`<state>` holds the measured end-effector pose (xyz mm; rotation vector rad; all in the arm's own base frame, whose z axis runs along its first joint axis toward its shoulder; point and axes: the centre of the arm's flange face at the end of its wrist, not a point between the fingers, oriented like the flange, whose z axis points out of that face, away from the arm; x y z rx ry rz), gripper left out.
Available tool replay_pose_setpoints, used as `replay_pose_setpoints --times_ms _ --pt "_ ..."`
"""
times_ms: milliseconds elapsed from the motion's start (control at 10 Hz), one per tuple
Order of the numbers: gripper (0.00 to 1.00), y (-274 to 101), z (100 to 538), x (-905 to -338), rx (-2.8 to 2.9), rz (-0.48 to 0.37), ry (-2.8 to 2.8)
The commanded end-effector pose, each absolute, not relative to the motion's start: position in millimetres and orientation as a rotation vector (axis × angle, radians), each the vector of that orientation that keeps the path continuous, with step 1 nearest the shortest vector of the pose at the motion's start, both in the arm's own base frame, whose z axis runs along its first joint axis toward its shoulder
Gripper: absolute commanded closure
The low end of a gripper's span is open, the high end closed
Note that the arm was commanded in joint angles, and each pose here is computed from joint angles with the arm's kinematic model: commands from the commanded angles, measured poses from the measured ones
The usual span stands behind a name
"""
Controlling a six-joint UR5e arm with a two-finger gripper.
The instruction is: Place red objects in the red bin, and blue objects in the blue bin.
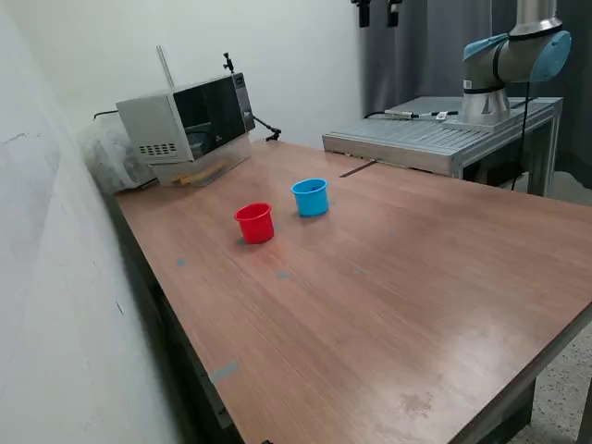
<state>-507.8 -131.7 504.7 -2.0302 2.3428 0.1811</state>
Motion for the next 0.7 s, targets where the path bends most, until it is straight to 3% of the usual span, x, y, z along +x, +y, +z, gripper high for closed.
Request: replay_pose_setpoints --times_ms 0,300,600 --pt "0.00 -154 533 -440 -2.057 0.093 2.305" --pt "0.00 -167 514 -390 -2.072 0.034 2.222" --pt "0.00 -198 487 -340 -2.094 -0.102 1.991"
